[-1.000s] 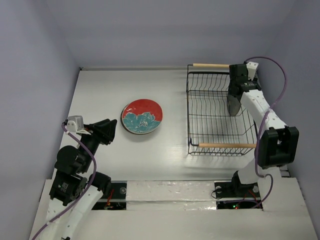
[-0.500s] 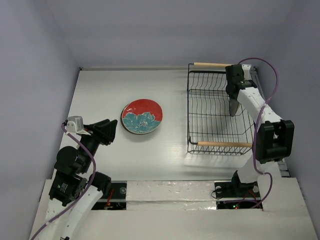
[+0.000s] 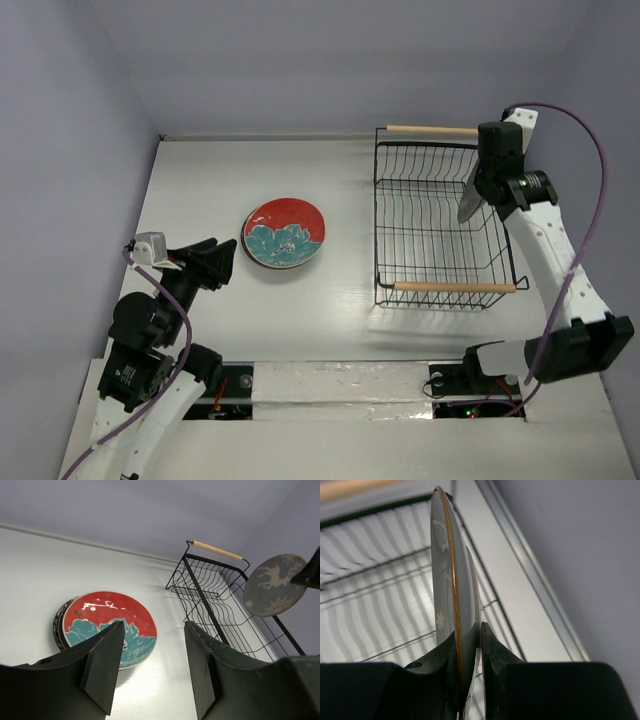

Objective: Unload the plates from the dish rack

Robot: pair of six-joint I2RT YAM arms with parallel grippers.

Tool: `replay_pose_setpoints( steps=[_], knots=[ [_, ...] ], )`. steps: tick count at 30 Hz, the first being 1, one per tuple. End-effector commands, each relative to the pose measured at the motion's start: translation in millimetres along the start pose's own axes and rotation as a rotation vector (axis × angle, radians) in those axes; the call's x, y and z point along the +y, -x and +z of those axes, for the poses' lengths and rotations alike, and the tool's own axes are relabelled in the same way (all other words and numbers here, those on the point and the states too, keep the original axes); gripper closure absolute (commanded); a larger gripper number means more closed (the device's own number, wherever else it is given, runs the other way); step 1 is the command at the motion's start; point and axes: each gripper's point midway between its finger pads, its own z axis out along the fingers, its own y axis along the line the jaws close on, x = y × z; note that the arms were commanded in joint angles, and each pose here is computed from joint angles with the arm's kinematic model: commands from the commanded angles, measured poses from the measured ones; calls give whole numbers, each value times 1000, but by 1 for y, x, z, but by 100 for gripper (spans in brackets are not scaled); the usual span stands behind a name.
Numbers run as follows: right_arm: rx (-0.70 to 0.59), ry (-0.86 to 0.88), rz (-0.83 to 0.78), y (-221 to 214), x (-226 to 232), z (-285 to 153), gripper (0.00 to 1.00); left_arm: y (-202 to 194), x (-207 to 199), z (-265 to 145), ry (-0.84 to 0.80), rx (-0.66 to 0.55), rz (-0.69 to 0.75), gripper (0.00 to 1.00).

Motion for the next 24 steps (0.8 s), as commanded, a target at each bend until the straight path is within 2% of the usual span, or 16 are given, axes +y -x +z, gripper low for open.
replay_pose_setpoints(
  steps=[1,6,9,10,11,16,17,19,21,24],
  knots=[
    [-281,247,254,87,15,-77,100,8,-4,2,-11,-28,-5,51],
    [-343,559,383,105,69,-133,100,7,-2,4,-2,-23,-4,50],
    [-354,799,465,114,116,-168,100,6,-1,4,4,-21,-7,50],
    [-326,867,462,103,137,-170,100,7,1,5,15,-24,-7,48],
    [-356,956,501,110,156,-187,100,7,1,5,17,-24,-7,47],
    [-184,1218,547,71,261,-205,100,6,3,6,28,-25,-10,42],
    [-183,1265,575,72,275,-211,100,6,3,6,29,-23,-10,42],
    [-89,1315,590,49,311,-211,100,5,4,7,31,-19,-9,41],
    [-55,1363,649,46,329,-214,100,4,4,8,32,-16,-9,41],
    [45,1406,656,19,363,-213,100,2,5,9,37,-8,-8,41]
  ],
)
